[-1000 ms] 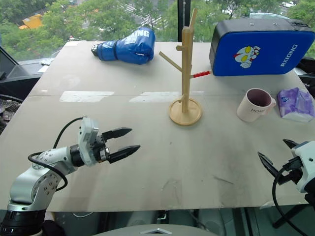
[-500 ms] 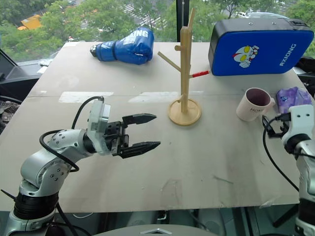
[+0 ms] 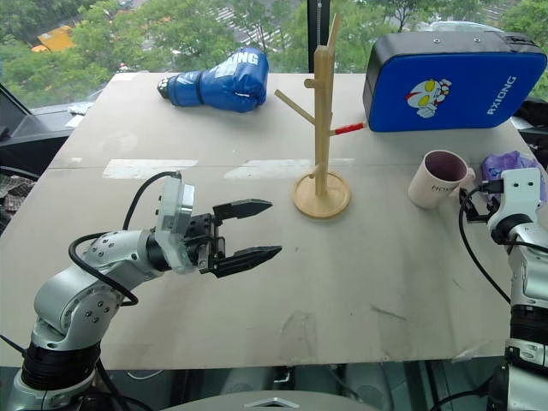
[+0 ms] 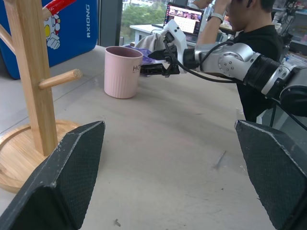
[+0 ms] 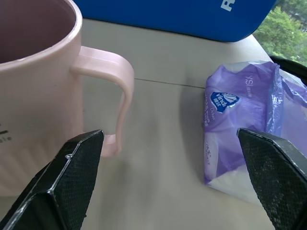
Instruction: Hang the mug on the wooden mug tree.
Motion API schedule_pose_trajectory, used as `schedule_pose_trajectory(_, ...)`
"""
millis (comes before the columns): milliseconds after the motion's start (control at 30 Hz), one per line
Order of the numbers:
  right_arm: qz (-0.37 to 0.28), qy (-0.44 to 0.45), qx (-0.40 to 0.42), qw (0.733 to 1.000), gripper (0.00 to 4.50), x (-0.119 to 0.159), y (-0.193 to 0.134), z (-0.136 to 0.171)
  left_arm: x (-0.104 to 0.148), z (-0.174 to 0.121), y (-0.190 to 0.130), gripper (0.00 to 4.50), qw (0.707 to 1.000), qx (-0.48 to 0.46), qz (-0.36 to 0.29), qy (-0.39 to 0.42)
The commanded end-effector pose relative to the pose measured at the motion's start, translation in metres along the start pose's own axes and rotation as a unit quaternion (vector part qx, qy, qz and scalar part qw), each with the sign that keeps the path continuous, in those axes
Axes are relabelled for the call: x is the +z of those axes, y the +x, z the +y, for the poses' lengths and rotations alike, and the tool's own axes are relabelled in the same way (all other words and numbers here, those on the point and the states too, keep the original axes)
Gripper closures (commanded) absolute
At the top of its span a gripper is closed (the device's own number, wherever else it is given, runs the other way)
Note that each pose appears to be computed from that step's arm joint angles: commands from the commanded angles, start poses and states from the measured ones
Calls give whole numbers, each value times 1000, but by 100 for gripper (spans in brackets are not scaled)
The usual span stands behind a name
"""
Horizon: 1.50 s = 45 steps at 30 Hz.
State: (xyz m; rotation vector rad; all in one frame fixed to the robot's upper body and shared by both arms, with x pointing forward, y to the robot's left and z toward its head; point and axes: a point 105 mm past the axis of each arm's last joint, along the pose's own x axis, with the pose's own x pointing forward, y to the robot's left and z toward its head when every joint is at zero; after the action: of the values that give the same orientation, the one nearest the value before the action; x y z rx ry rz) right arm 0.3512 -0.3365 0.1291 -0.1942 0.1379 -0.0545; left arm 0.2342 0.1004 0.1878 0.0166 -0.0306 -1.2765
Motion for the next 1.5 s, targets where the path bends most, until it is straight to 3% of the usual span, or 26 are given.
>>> schedule_pose_trajectory(33, -27, -10, 8, 1000, 0, 15, 9, 0, 9, -4, -2, 6, 1000, -6, -10, 19)
schedule_pose_trajectory(167, -32, -8, 21, 999, 0, 18, 27, 9, 8, -3, -5, 6, 1000, -1, -11, 17)
schedule_pose_trajectory(300, -34, -3, 37, 999, 160, 17, 40, 14, 6, -2, -8, 0, 1000, 3, -10, 17)
schedule_pose_trajectory(500, -52, 3, 85, 995, 446, 21, 49, 27, 3, 0, -17, 0, 1000, 18, -10, 17)
schedule_pose_trajectory(767, -102, -15, 143, 984, 446, 41, 37, 35, 2, 3, -23, 0, 998, 51, -27, 29)
schedule_pose_trajectory(1000, -160, -76, 268, 947, 446, 98, -13, 60, 7, -1, -39, 0, 989, 71, -103, 76)
schedule_pose_trajectory(1200, -169, -148, 364, 904, 446, 152, -45, 92, 15, -7, -48, 0, 990, 56, -127, 37)
schedule_pose_trajectory(1500, -161, -214, 436, 859, 446, 191, -30, 136, 31, -24, -30, 0, 989, 51, -133, 36)
